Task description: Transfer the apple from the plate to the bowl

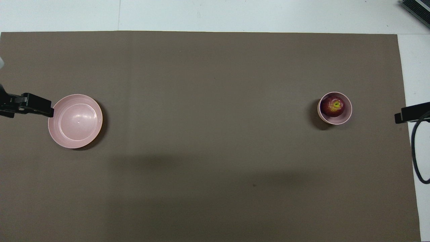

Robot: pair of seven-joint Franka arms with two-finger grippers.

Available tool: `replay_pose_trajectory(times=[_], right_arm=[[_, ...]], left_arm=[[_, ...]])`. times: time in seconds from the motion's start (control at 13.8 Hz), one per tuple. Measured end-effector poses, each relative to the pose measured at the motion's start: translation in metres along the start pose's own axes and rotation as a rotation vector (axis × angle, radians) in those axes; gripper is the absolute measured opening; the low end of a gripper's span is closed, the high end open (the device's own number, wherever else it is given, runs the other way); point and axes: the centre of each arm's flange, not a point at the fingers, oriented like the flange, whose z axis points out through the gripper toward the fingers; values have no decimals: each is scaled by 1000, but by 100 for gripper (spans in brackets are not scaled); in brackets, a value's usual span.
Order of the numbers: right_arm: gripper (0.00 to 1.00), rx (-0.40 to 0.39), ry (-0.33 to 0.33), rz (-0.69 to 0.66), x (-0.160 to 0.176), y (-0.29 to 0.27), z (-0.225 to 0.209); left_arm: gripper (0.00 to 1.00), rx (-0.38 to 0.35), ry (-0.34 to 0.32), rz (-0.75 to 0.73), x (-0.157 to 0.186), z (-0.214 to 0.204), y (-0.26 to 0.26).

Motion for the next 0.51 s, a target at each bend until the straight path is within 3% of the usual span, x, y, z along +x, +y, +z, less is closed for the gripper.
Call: replay_pose_trajectory(times=[0.51], right_arm=[[100,-37,6,-82,-11,-5,7]], left_arm=[[100,0,0,0,0,0,0]])
